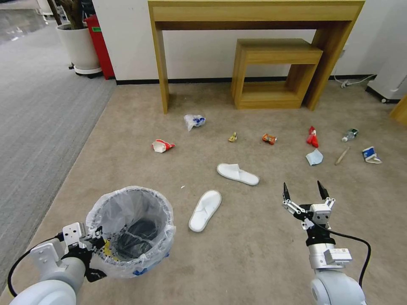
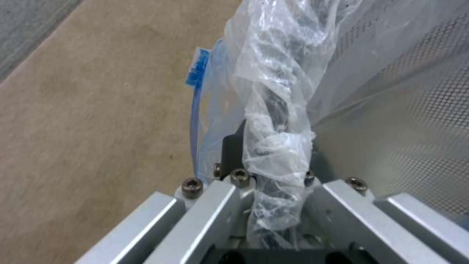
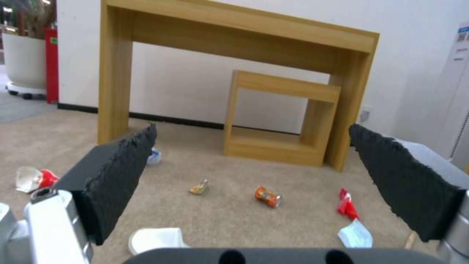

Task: Pick up the trash bin and place the garbage on the floor into it.

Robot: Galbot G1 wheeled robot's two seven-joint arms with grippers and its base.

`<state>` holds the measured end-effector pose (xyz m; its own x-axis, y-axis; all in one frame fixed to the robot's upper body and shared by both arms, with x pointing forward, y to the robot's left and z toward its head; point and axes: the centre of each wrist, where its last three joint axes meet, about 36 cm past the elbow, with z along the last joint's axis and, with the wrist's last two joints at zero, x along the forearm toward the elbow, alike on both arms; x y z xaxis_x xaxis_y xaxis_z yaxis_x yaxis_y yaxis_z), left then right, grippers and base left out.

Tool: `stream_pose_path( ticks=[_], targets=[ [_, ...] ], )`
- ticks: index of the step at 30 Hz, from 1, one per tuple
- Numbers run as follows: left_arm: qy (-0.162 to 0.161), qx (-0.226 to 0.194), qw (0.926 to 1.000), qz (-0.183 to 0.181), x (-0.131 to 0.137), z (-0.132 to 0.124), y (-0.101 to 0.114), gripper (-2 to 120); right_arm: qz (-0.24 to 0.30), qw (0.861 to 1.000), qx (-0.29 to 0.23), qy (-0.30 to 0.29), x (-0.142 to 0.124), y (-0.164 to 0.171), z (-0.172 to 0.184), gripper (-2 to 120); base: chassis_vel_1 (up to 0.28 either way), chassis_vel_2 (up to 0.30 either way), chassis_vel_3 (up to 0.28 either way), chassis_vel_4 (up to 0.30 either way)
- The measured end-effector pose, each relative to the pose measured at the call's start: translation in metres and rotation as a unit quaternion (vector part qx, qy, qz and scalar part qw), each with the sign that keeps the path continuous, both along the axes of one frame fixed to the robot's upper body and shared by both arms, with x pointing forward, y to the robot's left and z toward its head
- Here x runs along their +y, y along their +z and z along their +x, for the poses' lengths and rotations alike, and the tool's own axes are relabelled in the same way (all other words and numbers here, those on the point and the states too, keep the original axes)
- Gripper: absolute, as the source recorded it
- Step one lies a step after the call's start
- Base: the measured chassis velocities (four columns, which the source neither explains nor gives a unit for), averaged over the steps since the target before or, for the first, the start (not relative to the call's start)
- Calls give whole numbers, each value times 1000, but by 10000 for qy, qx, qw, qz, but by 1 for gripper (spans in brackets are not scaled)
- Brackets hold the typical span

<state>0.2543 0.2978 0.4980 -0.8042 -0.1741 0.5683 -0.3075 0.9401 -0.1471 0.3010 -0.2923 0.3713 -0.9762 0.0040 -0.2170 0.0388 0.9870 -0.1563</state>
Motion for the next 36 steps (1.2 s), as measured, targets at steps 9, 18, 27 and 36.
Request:
stream_pose_path(
  ticks=[9,18,27,36],
  targets=[
    [9,7,10000,12,1,0,0,0,10,10000,27,56,4,-3,-1,100,-140,130,134,-138],
    [26,14,10000,11,2,2,-2,0,34,10000,38,77,7,-6,-1,100,-116,117,115,-124],
    [43,20,10000,-4,2,3,-5,0,45,9999,16,108,8,-9,1,100,-53,43,42,-43],
    [57,25,10000,-24,1,3,-6,0,52,9999,30,130,9,-10,2,100,-10,17,14,-18]
  ],
)
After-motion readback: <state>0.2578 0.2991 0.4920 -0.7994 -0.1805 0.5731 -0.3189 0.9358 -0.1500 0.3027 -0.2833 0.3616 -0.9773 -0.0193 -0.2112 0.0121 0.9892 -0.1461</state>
